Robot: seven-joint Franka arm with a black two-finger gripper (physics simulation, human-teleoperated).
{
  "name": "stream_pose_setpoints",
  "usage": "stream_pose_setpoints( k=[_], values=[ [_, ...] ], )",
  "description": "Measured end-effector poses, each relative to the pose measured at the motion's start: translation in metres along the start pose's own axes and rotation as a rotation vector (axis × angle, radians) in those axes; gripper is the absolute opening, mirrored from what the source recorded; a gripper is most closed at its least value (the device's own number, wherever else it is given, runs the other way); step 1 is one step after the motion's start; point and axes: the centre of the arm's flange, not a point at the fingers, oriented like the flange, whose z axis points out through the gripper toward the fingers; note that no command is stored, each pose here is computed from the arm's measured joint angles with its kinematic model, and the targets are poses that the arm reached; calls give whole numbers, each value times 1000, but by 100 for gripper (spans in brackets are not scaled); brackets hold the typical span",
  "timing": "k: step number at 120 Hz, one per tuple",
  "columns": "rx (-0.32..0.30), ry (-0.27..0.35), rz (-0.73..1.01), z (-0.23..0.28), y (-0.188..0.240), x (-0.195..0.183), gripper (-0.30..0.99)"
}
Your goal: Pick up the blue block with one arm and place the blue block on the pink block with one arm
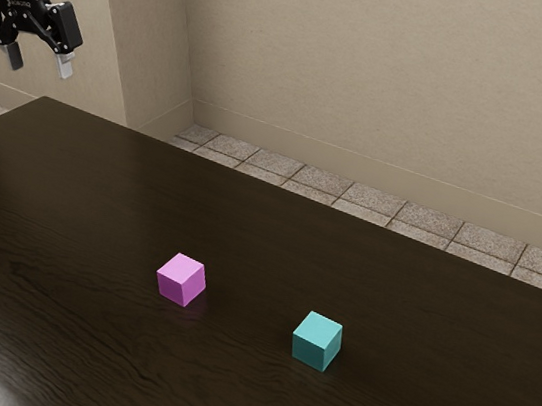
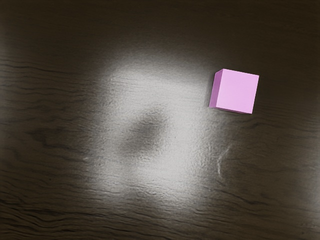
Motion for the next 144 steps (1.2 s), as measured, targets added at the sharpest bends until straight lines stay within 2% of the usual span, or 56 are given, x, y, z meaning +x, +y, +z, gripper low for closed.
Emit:
stream_pose_setpoints(
  k=[26,32,40,43,48,52,57,65,71,80,88,98,105,112,129,137,144],
  values=[
    [0,1,1,-1,0,-1,69],
    [6,46,6,-25,3,-6,69],
    [56,149,29,-86,18,-25,69],
    [56,173,47,-102,28,-33,69],
    [44,194,93,-117,55,-42,69],
    [38,187,155,-115,91,-43,69],
    [33,147,261,-93,152,-42,69],
    [43,29,394,-17,235,-40,69],
    [54,-43,455,43,280,-41,69],
    [76,-92,523,114,332,-34,69],
    [88,-76,560,141,366,-38,69],
    [105,-53,562,161,387,-50,69],
    [87,-52,561,179,401,-50,69],
    [67,-54,536,203,402,-35,69],
    [173,23,461,233,387,-11,69],
    [233,30,433,250,382,-10,69],
    [260,85,439,251,394,-15,69]
  ],
)
